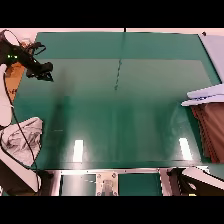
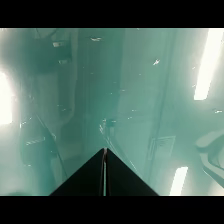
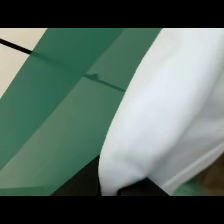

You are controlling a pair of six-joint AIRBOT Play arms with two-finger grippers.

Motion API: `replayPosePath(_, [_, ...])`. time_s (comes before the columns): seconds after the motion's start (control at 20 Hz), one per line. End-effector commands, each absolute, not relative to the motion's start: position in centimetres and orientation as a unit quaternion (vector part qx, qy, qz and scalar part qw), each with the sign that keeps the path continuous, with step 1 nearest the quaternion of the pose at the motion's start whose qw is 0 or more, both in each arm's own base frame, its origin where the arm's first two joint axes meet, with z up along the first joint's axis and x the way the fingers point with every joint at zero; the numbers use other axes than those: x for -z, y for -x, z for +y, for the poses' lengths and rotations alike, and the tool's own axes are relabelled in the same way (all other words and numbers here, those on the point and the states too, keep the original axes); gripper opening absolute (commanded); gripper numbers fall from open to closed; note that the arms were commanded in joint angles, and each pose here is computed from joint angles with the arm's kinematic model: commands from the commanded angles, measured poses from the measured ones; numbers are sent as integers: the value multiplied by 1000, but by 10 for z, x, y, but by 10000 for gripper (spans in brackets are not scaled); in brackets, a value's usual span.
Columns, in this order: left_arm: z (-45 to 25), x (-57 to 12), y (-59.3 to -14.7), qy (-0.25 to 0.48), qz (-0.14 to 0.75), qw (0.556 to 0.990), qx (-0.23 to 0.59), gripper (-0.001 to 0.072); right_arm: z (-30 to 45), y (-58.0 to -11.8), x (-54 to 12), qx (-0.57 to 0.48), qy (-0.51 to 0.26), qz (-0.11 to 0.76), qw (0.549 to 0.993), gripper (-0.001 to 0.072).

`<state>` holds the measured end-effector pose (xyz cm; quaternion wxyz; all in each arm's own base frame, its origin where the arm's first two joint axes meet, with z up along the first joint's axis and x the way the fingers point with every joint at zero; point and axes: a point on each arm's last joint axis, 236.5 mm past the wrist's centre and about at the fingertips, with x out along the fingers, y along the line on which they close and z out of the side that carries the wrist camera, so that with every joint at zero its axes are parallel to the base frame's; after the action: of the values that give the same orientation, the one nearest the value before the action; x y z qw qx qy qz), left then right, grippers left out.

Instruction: Fold the shirts.

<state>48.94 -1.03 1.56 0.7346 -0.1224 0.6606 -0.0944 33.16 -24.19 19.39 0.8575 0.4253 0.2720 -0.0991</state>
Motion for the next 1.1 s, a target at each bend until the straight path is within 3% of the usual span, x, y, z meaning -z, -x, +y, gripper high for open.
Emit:
replayPosePath(0.0, [-10, -15, -488, 122, 664, 732, 95, 21, -269, -283, -194, 169, -404, 313, 843, 16])
replayPosePath(0.15, [-10, -15, -487, 122, 664, 731, 95, 21, -291, -234, -181, 291, -380, 362, 800, 15])
replayPosePath(0.35, [-11, -15, -485, 113, 666, 730, 105, 21, -299, -152, -132, 440, -395, 437, 677, 16])
replayPosePath(0.45, [-11, -15, -485, 113, 665, 730, 105, 21, -288, -127, -101, 468, -415, 473, 620, 16])
replayPosePath(0.65, [-11, -15, -485, 114, 666, 730, 106, 21, -269, -101, -45, 487, -445, 514, 548, 29])
replayPosePath(0.7, [-11, -15, -484, 113, 668, 728, 106, 21, -265, -96, -37, 487, -450, 523, 536, 211])
replayPosePath(0.75, [-12, -15, -482, 113, 671, 725, 107, 21, -260, -90, -32, 486, -458, 532, 521, 559])
replayPosePath(0.8, [-12, -15, -481, 113, 672, 724, 108, 21, -255, -80, -32, 488, -462, 543, 503, 648])
replayPosePath(0.9, [-12, -15, -482, 112, 671, 725, 108, 20, -259, -74, -43, 506, -477, 529, 487, 648])
replayPosePath(1.0, [-17, -19, -481, 113, 668, 726, 122, 20, -267, -99, -63, 492, -485, 496, 526, 639])
replayPosePath(1.05, [-21, -24, -480, 117, 666, 725, 131, 20, -268, -121, -74, 472, -488, 481, 555, 569])
